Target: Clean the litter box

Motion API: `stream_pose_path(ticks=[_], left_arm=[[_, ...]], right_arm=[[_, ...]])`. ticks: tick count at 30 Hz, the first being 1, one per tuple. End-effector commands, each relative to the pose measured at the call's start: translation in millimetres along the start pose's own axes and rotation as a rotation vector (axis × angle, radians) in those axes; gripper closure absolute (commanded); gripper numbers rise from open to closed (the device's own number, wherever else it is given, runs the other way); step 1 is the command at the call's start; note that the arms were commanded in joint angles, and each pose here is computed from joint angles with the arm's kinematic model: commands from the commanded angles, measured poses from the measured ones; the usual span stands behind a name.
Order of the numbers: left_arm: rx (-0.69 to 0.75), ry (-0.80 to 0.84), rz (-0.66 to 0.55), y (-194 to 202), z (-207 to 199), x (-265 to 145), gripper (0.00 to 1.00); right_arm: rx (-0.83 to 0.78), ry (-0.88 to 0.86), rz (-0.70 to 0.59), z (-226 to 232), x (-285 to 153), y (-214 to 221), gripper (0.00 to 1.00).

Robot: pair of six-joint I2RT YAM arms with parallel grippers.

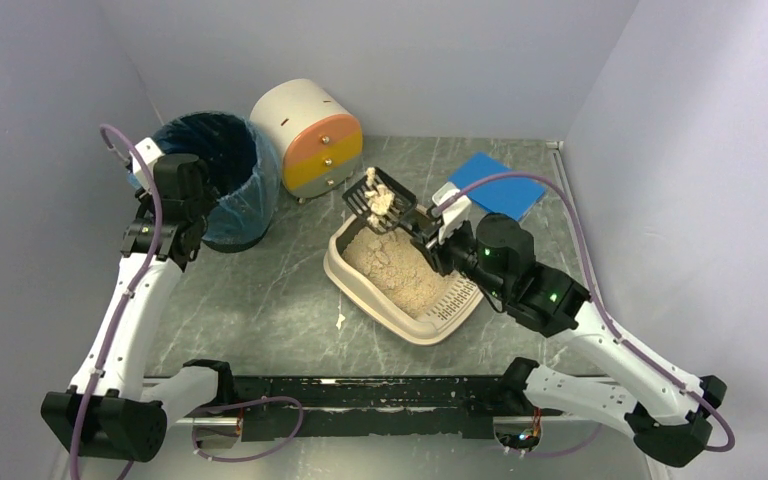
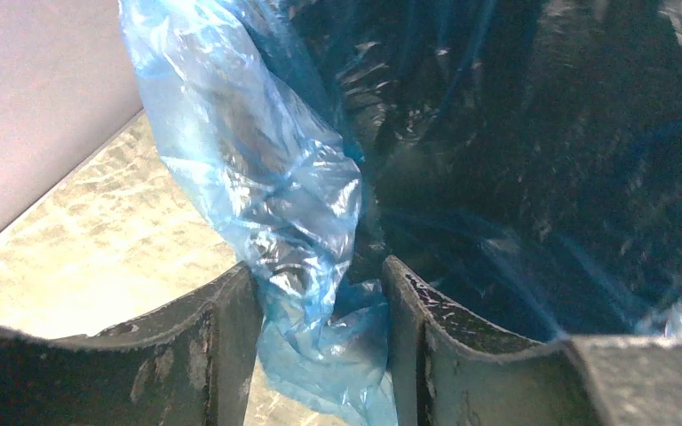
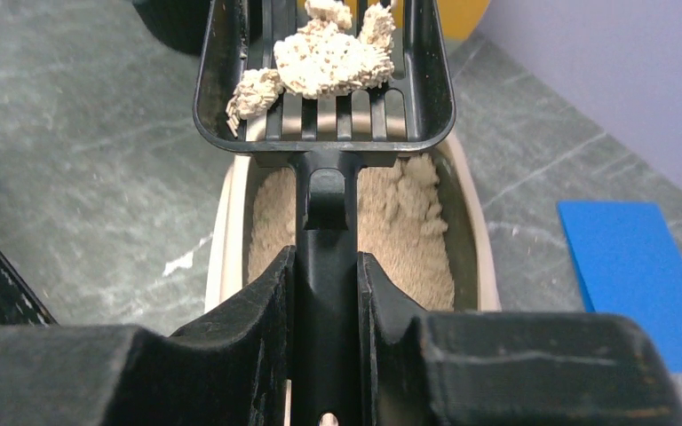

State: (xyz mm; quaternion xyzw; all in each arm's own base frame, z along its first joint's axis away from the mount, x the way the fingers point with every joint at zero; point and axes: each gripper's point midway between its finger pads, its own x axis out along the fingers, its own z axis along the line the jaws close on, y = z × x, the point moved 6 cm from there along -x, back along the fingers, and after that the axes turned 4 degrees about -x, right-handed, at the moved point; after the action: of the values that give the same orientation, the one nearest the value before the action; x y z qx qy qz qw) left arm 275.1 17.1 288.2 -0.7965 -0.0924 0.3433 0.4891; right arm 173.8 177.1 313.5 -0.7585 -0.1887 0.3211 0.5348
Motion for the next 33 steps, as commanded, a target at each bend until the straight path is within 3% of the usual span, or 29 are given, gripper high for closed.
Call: stream_pose_path(ticks=[1, 8, 16, 18, 25, 33], left_arm=[[0.018, 0.078, 0.026, -10.8, -5.4, -15.5, 0.46], [0.029, 0.135, 0.047, -11.0, -9.0, -22.2, 0.45], [-0.051, 0.103, 0.035, -18.6, -6.4, -29.9, 0.18], [-0.086, 0.061, 0.005, -27.4, -3.1, -33.4, 0.15], [-0.231, -0.028, -0.069, -64.6, -5.7, -48.3, 0.15], [-0.287, -0.163, -0.231, -106.1, -2.4, -47.3, 0.15]], right_arm=[[-0.015, -0.01, -0.076, -4.7, 1.4, -40.4, 1.0], [-0.072, -0.036, -0.095, -6.1, 30.5, -83.0, 1.0], [-0.125, -0.058, -0.138, -3.6, 80.0, -128.0, 1.0], [-0.119, -0.074, -0.16, -1.0, 88.4, -136.3, 1.0], [-0.117, -0.117, -0.182, 8.1, 125.0, -153.7, 1.0], [-0.199, -0.108, -0.186, 21.7, 178.4, -166.1, 1.0]])
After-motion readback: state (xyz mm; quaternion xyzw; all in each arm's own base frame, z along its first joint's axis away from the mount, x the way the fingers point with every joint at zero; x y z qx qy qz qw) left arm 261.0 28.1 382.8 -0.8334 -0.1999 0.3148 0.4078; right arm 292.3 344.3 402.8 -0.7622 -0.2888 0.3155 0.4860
